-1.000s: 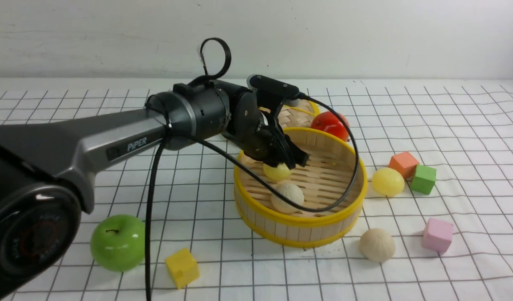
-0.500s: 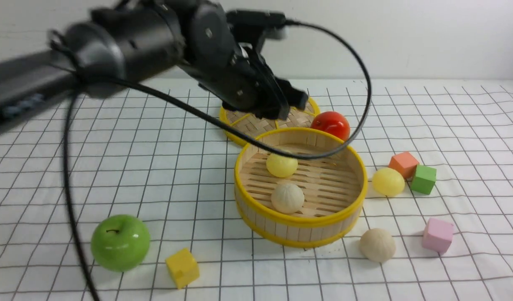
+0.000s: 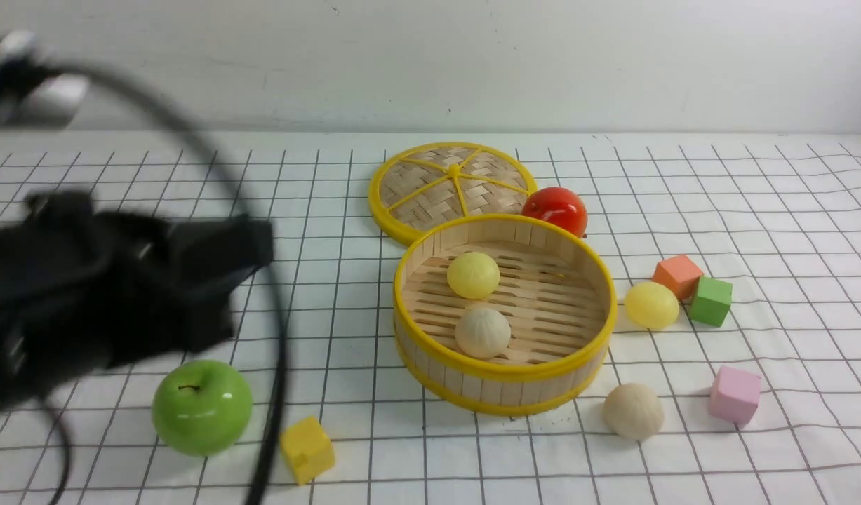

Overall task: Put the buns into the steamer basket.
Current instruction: Use the right arm to grab a steamed stuffed bun

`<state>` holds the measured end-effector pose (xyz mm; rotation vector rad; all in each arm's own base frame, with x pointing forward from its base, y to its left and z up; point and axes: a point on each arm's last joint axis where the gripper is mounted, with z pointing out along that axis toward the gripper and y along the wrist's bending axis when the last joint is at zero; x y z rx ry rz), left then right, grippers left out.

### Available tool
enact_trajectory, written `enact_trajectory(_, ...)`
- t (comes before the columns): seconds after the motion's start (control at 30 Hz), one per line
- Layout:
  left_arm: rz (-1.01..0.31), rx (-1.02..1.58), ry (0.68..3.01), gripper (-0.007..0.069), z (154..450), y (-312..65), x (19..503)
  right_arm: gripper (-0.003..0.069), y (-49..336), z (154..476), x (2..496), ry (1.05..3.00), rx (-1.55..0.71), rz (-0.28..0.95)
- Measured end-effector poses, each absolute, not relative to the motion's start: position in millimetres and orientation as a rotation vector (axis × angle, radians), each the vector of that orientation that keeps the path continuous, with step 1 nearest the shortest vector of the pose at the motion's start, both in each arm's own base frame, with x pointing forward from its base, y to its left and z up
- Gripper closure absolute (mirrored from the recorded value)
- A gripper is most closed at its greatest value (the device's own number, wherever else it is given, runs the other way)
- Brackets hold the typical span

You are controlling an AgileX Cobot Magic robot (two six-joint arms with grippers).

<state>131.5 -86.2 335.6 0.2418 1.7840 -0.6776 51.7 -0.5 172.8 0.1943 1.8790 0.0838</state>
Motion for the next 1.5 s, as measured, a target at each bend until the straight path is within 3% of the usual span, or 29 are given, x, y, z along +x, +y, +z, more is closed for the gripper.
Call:
enact_trajectory(0.2,-0.69,0.198,1.683,0.0638,286.0,-54.9,85.7,0.0418,0.5,173.5,52.4,1.858,0.244,0.138)
enact_trajectory(0.23,-0.693,0.195,1.669,0.0638,283.1,-52.6,82.0,0.0418,2.2,174.2,52.9,1.834,0.282,0.236)
enact_trajectory(0.27,-0.695,0.194,1.66,0.0638,283.3,-51.6,80.5,0.0418,2.5,174.3,53.0,1.83,0.333,0.241)
enact_trajectory(0.4,-0.715,0.189,1.6,0.0638,275.5,-42.8,65.7,0.0418,8.5,182.6,55.4,1.648,0.7,0.672)
enact_trajectory(0.57,-0.72,0.202,1.619,0.0638,264.6,-40.8,59.9,0.0442,11.1,192.8,54.9,1.584,0.757,0.796)
enact_trajectory(0.63,-0.714,0.217,1.673,0.0638,253.6,-42.0,60.1,0.0483,20.3,217.6,51.6,1.692,0.625,0.815)
enact_trajectory(0.7,-0.712,0.224,1.697,0.0638,248.6,-42.5,60.0,0.051,24.9,233.1,52.4,1.783,0.529,0.788)
enact_trajectory(0.8,-0.709,0.244,1.756,0.0638,239.7,-43.6,59.0,0.0575,33.9,275.2,69.3,2.141,0.248,0.665)
enact_trajectory(0.93,-0.709,0.259,1.791,0.0638,236.3,-44.3,57.9,0.062,30.6,290.9,123.1,2.521,0.067,0.515)
enact_trajectory(1.07,-0.709,0.269,1.812,0.0638,234.5,-44.7,57.1,0.0641,49.0,284.3,181.9,2.748,-0.107,0.44)
enact_trajectory(1.27,-0.709,0.271,1.818,0.0638,234.0,-44.8,56.9,0.0619,105.0,265.0,241.2,2.847,-0.32,0.25)
enact_trajectory(1.47,-0.709,0.271,1.817,0.0638,234.0,-44.8,56.9,0.054,132.5,245.5,285.8,2.866,-0.335,0.132)
enact_trajectory(1.5,-0.709,0.271,1.817,0.0638,234.0,-44.8,56.9,0.0495,135.8,233.8,297.8,2.892,-0.332,0.109)
